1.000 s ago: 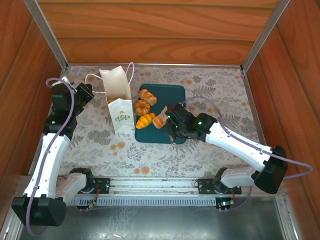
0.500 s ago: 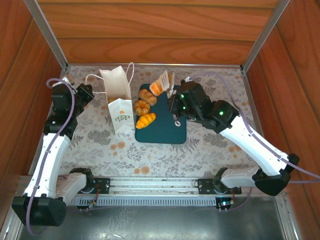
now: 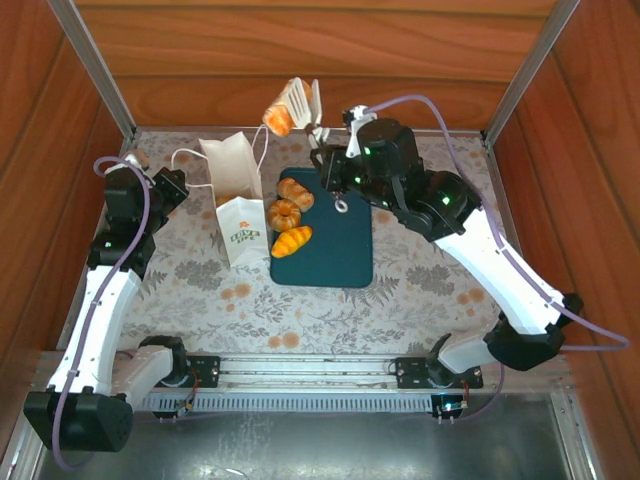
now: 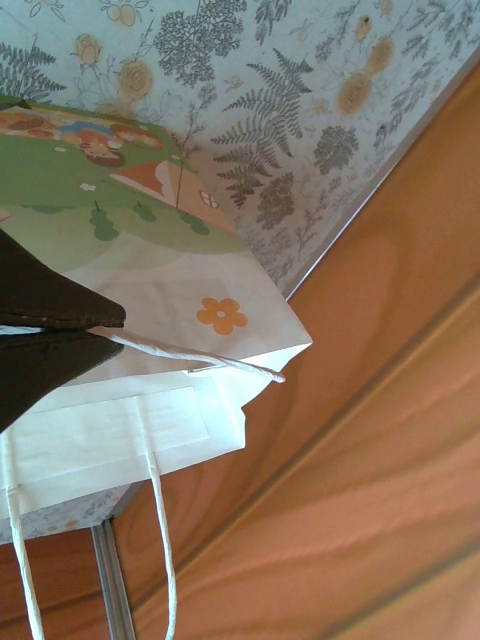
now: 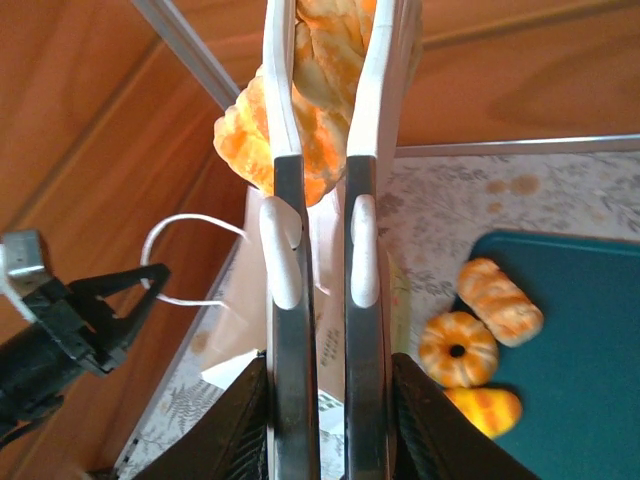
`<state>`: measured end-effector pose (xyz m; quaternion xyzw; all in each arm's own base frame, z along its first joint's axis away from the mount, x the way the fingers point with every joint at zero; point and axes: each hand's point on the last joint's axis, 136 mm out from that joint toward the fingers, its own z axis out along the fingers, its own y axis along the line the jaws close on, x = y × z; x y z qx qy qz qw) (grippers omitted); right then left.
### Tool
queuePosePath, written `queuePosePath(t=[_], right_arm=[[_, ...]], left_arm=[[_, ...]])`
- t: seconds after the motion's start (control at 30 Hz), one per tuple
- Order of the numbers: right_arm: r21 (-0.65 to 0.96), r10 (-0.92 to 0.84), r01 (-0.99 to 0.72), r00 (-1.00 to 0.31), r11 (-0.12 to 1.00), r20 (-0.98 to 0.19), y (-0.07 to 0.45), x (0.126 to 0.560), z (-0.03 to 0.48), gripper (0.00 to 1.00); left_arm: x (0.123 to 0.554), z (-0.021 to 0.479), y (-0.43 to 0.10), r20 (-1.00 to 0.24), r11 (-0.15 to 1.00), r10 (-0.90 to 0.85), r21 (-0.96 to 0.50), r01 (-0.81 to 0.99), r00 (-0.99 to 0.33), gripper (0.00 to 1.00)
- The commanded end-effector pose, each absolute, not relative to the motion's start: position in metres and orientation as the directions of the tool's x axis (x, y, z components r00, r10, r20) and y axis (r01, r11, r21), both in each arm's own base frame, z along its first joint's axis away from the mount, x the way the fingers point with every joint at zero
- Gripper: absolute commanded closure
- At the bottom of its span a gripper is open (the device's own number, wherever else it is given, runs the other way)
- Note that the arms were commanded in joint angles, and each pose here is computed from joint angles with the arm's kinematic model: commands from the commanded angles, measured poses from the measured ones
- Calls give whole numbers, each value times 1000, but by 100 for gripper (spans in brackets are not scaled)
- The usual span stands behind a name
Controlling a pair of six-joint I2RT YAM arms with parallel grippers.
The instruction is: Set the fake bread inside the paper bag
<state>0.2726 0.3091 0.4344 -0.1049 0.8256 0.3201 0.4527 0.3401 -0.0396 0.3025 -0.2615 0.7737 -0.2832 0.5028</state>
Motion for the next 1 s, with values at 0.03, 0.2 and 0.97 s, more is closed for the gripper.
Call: queuePosePath(t=[0.03,0.2,0.97], right_arm=[[443,113,-590,-511,675,-852,337,270,470,69],[434,51,-646,-523,628,-851,365,267,469,69],[145,-307,-668,-510,730,-804,404,275,356,68]], left_arm=[[342,302,-37,-633,702,-693,-701,-124,-346,100],[341,303,-36,-636,703,-693,-701,-121,-340,100],[336,305,-35,-639,703,-694,-701,-118,-332,100]])
